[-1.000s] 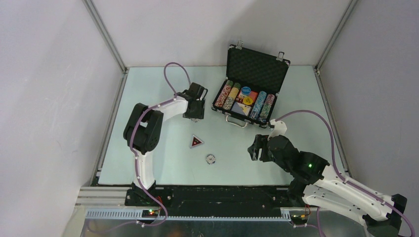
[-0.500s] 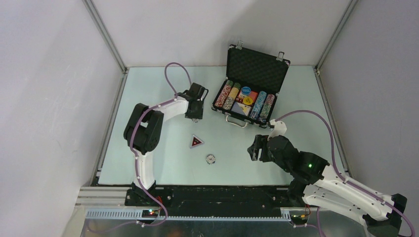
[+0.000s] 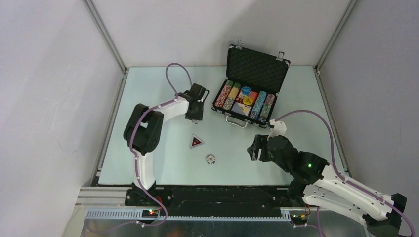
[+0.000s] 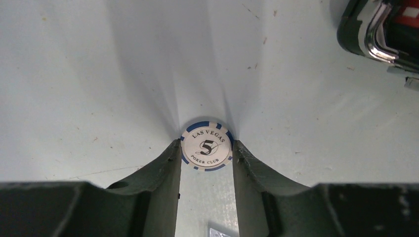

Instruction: Pack up texas hold em set

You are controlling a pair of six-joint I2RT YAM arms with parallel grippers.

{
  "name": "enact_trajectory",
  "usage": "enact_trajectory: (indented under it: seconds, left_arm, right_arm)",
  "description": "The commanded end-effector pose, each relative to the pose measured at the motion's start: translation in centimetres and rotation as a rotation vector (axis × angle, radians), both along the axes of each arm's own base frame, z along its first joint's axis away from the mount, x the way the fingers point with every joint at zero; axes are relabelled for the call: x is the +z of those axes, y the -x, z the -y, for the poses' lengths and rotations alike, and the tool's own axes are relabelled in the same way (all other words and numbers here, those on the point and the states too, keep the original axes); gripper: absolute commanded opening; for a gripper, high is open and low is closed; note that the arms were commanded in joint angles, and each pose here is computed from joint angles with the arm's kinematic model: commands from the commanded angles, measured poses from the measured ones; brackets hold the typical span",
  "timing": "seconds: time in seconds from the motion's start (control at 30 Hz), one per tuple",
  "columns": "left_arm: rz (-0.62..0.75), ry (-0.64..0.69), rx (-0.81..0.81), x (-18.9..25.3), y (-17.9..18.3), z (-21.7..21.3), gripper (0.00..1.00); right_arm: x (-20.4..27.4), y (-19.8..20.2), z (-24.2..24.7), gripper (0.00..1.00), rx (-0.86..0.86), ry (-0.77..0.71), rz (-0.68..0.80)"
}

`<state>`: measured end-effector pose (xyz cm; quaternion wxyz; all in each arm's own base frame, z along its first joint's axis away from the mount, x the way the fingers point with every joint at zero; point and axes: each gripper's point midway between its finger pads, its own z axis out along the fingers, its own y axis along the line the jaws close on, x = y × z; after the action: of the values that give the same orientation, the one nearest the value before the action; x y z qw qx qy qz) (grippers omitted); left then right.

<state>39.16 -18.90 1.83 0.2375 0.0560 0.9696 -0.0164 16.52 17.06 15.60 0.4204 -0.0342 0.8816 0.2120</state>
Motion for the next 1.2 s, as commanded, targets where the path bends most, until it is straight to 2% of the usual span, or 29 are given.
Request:
enact_trajectory:
  seconds: [0.0, 0.43, 1.17]
  left_arm:
    - [0.022, 0.012, -0.040, 2.3, 0.8, 0.9, 0.42]
    - [0.042, 0.040, -0.072, 3.9, 2.2, 2.4, 0.42]
    - [0.037, 0.045, -0.170, 4.3, 9.0, 5.7, 0.41]
  right_arm:
    - [0.5, -0.3, -0.5, 0.70, -0.006, -0.025, 0.020]
    - [0.5, -0.3, -0.7, 0.70, 0.000, -0.029, 0.019]
    - [0.4, -0.1, -0.7, 0.70, -0.005, -0.027, 0.014]
